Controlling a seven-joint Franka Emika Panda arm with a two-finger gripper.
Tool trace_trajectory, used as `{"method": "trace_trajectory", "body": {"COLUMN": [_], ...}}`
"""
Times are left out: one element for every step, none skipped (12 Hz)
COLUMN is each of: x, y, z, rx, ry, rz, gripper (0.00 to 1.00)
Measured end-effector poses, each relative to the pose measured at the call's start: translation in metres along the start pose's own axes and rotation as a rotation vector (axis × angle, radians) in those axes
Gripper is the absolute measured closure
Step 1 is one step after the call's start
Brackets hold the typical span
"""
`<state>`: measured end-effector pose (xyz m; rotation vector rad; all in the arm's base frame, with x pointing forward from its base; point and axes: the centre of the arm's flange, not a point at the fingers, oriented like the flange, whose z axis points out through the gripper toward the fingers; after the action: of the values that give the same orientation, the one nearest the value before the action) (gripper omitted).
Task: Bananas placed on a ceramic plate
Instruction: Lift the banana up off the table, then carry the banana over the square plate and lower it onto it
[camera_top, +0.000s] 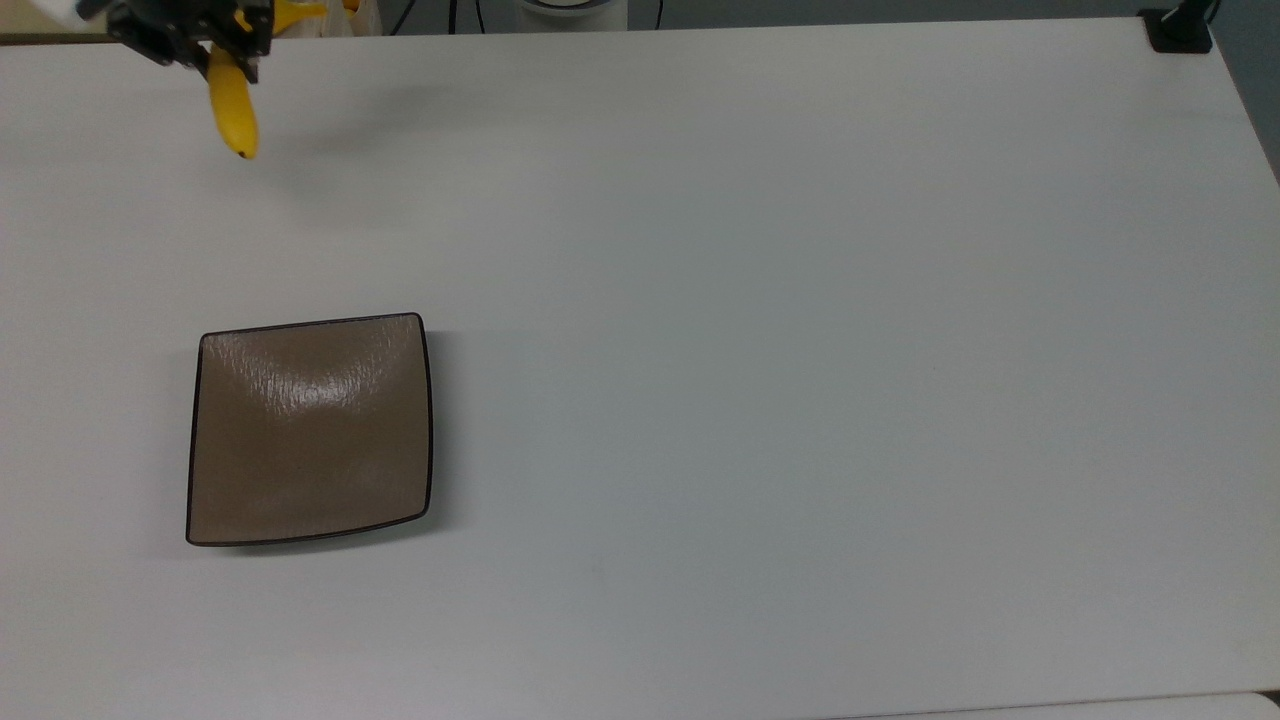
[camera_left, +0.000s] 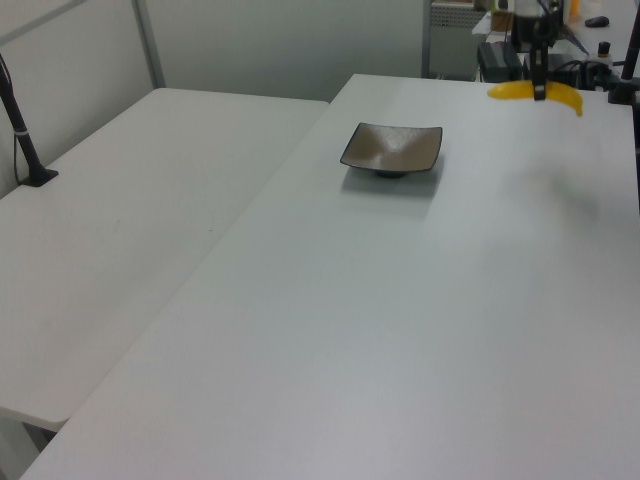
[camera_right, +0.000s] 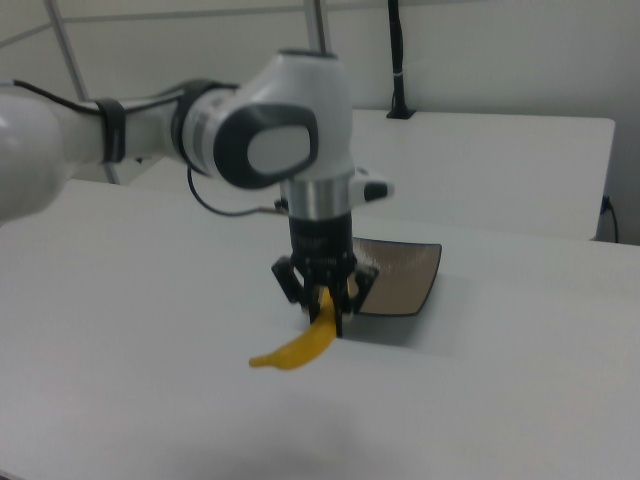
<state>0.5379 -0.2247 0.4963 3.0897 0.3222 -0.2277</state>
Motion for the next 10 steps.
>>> {"method": "trace_trajectory", "body": {"x": [0.004, 0.007, 0.009, 0.011, 0.015, 0.024, 0.032, 0.041, 0.051, 0.060], "y": [-0.001, -0.003, -0.006, -0.008, -0.010, -0.009, -0.006, -0.001, 0.005, 0.010], "z": [-0.027, -0.052, -0.070, -0.079, -0.082, -0.086, -0.088, -0.087, -0.083, -0.077], "rx": [-0.019, -0.026, -0.018, 0.000, 0.031, 0.064, 0.090, 0.116, 0.140, 0.151], "ry": [0.039, 0.085, 0.130, 0.164, 0.193, 0.275, 0.353, 0.426, 0.489, 0.533], "rz": [-0.002, -0.002, -0.001, 0.006, 0.022, 0.057, 0.083, 0.108, 0.140, 0.165], "gripper": [0.67, 0.67, 0.67, 0.67, 0.67, 0.67, 0.67, 0.67, 0.67, 0.67]}}
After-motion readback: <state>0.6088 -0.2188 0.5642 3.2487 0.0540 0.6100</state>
